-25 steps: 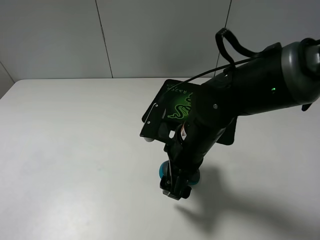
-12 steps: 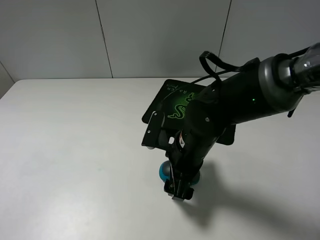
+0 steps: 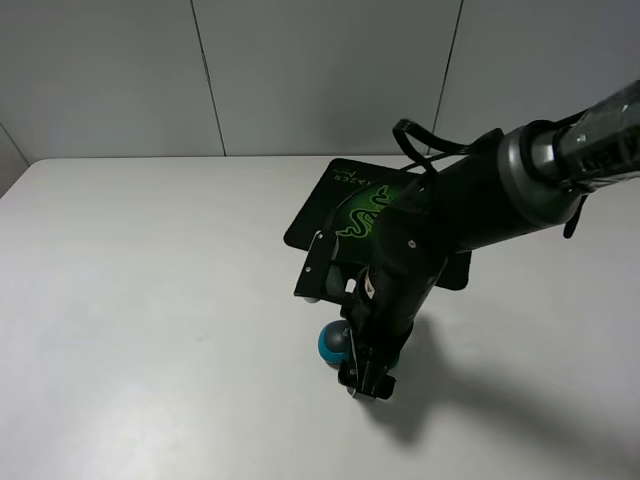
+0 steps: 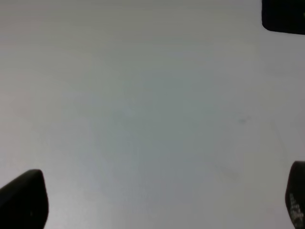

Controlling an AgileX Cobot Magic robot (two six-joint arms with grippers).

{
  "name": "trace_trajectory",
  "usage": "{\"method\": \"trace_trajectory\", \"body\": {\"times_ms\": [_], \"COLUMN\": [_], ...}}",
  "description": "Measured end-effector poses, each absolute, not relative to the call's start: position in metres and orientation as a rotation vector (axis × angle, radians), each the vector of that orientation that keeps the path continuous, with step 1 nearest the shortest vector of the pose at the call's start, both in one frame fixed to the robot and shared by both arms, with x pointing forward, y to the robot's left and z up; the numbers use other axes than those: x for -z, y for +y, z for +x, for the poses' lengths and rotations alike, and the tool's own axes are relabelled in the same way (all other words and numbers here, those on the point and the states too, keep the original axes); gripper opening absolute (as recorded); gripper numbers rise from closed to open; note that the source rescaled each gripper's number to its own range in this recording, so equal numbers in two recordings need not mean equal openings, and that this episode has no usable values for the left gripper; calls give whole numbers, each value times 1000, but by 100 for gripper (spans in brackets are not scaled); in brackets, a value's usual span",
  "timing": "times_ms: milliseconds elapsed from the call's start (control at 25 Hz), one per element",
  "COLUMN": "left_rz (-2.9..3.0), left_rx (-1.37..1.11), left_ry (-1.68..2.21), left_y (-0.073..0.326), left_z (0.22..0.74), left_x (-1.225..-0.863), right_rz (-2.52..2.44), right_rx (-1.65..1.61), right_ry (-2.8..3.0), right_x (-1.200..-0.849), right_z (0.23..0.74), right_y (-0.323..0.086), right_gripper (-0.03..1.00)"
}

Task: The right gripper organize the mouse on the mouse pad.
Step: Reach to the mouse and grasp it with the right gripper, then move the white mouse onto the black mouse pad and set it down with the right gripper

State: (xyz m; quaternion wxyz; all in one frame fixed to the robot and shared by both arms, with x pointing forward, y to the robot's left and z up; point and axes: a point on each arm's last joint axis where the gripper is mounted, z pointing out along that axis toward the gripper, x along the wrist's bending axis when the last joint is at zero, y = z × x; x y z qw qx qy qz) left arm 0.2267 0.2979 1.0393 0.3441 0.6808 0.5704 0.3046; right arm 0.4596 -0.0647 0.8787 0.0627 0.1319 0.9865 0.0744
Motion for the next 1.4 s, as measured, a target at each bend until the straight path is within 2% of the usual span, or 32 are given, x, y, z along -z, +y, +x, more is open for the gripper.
{"method": "trace_trajectory", "body": {"times_ms": [280, 320, 360, 400, 480, 520, 1120, 1400], "left_rz": [1768, 1768, 1768, 1768, 1768, 1768, 1769, 1769], "left_rx": [-791, -791, -791, -791, -791, -791, -789, -789], "left_ry": [1482, 1482, 1482, 1482, 1482, 1482, 1482, 1482], "left_y": [298, 298, 298, 298, 298, 298, 298, 298], "left_z": [227, 227, 227, 227, 227, 227, 227, 227], "left_x": [-1039, -1039, -1039, -1039, -1039, -1039, -1039, -1039], "right_rz": [404, 406, 414, 419, 427, 429, 427, 422], "right_rx": [-223, -223, -223, -222, -226, -226, -228, -243], "right_ry": [2982, 2983, 2986, 2988, 2987, 2987, 2983, 2967], "right_x": [-878, -878, -878, -877, -877, -877, -878, -900], "right_z": [460, 460, 460, 459, 460, 460, 460, 457], "right_y": [-64, -64, -64, -64, -64, -64, -64, -68], "right_gripper": [100, 92, 76, 59, 11, 0, 1, 1]}}
